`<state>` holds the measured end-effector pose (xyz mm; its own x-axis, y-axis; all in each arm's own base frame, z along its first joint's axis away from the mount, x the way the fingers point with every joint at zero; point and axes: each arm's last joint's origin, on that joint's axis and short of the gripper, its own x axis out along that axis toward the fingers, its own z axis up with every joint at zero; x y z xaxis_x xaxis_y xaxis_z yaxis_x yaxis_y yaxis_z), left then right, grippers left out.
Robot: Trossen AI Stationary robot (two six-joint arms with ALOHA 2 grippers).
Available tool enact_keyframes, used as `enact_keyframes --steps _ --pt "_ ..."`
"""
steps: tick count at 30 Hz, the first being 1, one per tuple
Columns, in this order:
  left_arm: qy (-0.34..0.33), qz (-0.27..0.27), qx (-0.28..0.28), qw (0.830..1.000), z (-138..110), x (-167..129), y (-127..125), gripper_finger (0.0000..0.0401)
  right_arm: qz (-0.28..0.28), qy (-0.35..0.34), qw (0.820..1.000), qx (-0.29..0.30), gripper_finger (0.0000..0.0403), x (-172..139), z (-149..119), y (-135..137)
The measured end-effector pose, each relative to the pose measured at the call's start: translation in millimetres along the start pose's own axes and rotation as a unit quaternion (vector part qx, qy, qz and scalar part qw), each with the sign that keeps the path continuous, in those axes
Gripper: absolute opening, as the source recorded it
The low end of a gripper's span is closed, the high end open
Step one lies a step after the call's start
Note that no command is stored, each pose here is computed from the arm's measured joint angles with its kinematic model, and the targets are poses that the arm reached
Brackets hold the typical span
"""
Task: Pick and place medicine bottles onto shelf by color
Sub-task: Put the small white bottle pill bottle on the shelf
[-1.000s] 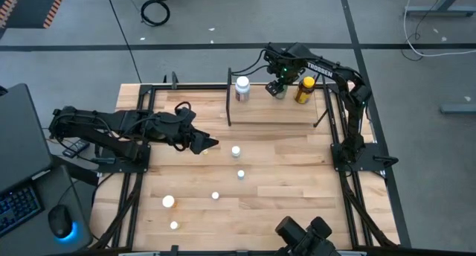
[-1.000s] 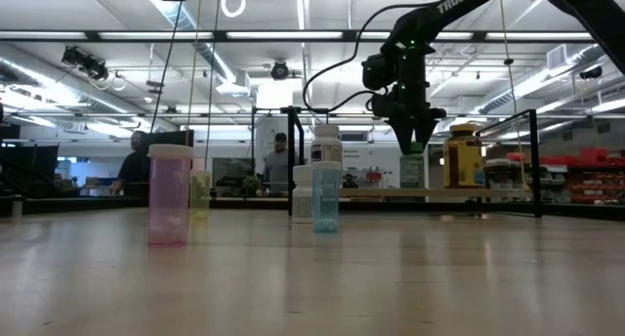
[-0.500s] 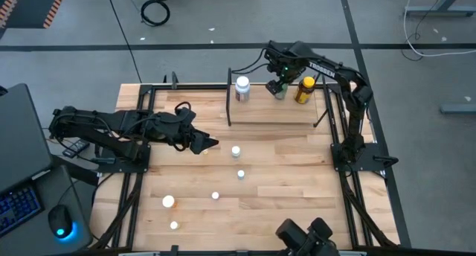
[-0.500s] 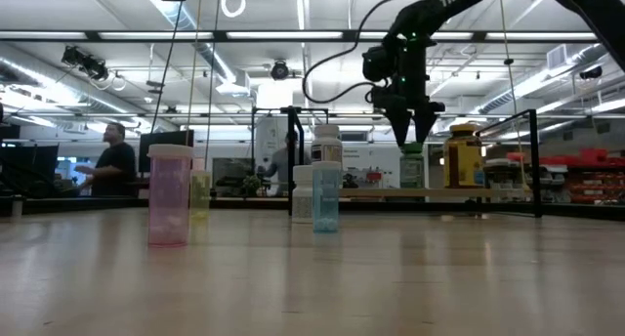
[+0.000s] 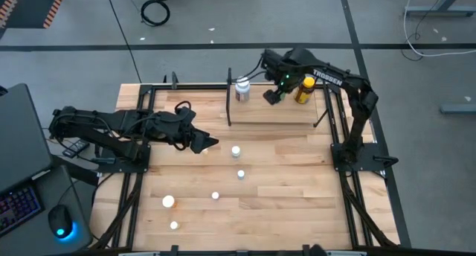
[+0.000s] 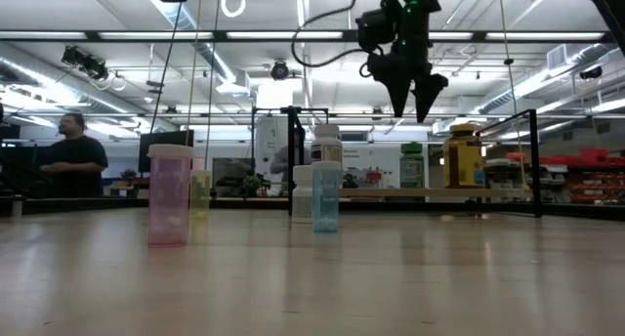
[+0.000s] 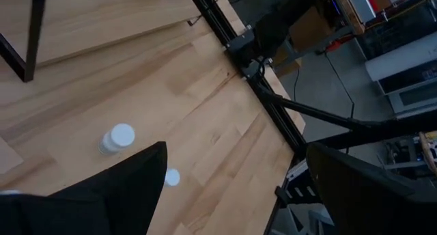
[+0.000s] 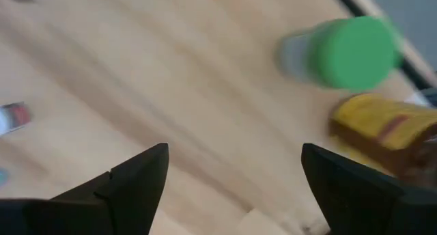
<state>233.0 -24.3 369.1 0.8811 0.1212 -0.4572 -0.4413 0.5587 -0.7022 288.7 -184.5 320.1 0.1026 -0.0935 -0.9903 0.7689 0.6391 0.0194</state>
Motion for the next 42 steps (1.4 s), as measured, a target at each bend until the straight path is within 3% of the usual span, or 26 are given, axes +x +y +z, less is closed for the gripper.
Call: enact_keyframes --steps 6,13,17,23,29,42 --pt "-0.001 0.011 -0.002 1.000 5 1 5 0.0355 0.032 0.009 0.999 -0.018 0.0342 -3 -21 51" --pt "0.054 0.013 0.054 0.997 12 4 16 0.0355 0.035 0.025 0.998 -0.034 0.0342 -5 -48 93" --pt "0.103 0.050 0.082 0.990 13 7 31 0.0350 0.040 0.026 0.999 -0.020 0.0342 -12 -63 107" --pt "0.108 0.094 0.063 0.988 23 5 47 0.0333 0.101 -0.009 0.995 -0.008 0.0341 -15 -81 148" --pt "0.129 0.142 0.040 0.981 25 2 60 0.0316 0.133 -0.028 0.991 0.020 0.0338 3 -80 180" --pt "0.150 0.166 0.038 0.974 25 -13 62 0.0306 0.130 -0.013 0.991 0.030 0.0336 63 -63 211"
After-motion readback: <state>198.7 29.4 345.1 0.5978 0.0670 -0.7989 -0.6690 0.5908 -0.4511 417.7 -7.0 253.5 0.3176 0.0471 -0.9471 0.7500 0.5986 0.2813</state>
